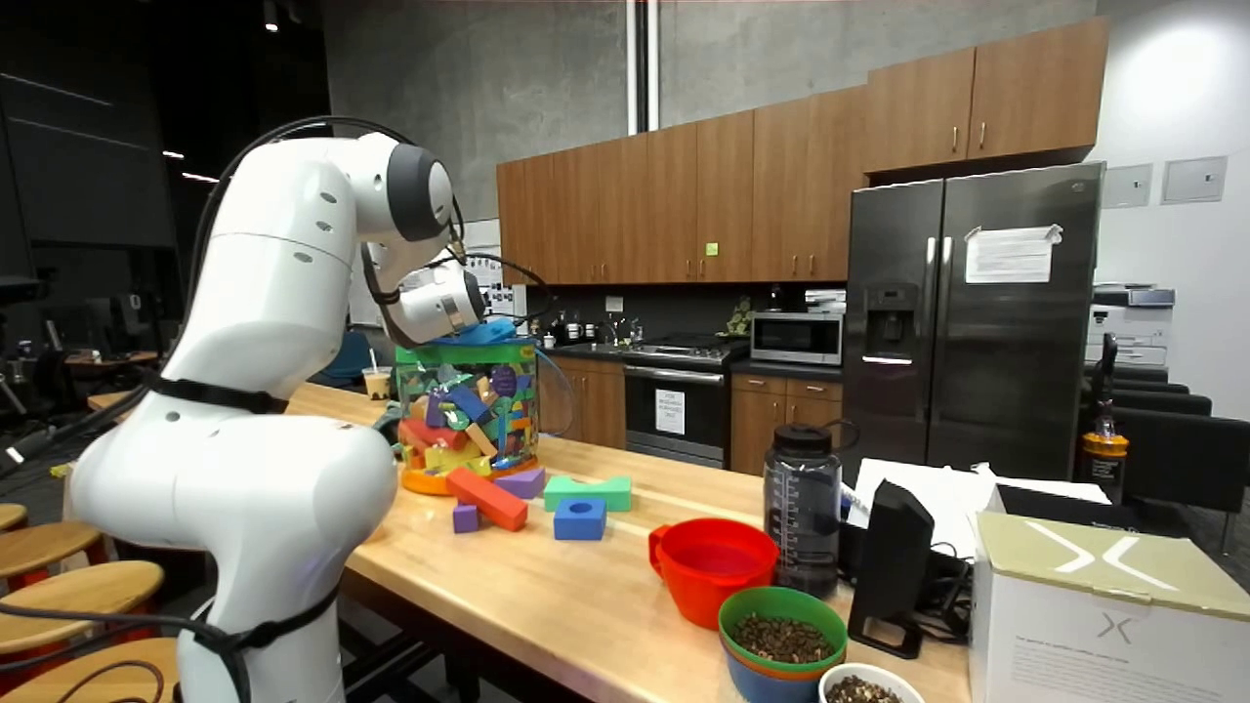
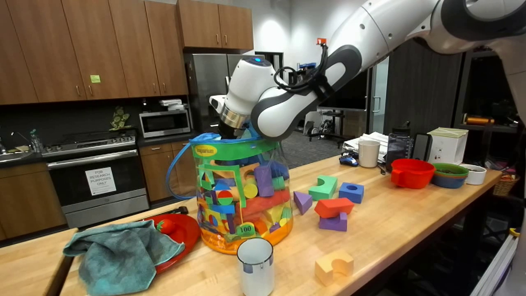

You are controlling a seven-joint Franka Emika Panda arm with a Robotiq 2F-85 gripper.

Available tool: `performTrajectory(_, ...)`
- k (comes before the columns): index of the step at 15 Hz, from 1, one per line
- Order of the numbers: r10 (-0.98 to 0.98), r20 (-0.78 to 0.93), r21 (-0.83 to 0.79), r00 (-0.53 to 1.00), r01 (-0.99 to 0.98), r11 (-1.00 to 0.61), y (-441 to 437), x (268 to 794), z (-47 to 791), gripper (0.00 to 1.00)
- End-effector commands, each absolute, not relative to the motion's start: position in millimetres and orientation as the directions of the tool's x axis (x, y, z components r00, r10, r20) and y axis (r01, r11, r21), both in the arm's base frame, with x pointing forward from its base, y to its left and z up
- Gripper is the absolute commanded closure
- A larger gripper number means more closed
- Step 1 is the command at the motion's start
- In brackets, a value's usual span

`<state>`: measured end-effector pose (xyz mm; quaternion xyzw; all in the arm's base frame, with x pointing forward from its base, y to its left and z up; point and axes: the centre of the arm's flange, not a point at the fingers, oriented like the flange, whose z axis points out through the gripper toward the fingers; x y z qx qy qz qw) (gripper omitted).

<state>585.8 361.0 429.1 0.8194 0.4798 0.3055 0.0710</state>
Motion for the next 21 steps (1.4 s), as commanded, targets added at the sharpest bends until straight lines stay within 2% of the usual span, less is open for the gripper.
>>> performTrajectory(1, 0.840, 0.418, 0.444, 0.345, 0.729, -0.521, 354.8, 581.8, 437.5, 0.73)
performTrajectory(3, 0.842, 0.416, 0.455, 0.343, 0.723, -0.520, 353.6, 582.0, 440.9, 0.62)
performTrajectory(4, 0.834, 0.429, 0.422, 0.348, 0.739, -0.525, 358.2, 587.3, 431.6, 0.81)
performTrajectory(7, 0.836, 0.427, 0.432, 0.344, 0.735, -0.523, 355.8, 588.1, 434.6, 0.62)
performTrajectory(10, 0.837, 0.426, 0.433, 0.343, 0.735, -0.522, 356.1, 587.9, 434.7, 0.62)
performTrajectory(11, 0.837, 0.426, 0.433, 0.343, 0.735, -0.522, 356.2, 587.8, 434.7, 0.37)
performTrajectory(13, 0.839, 0.422, 0.434, 0.344, 0.735, -0.520, 355.7, 587.5, 434.6, 0.32)
performTrajectory(18, 0.843, 0.414, 0.447, 0.344, 0.729, -0.518, 351.9, 588.4, 437.9, 0.02)
performTrajectory(21, 0.843, 0.408, 0.445, 0.351, 0.730, -0.519, 349.2, 588.8, 436.9, 0.00)
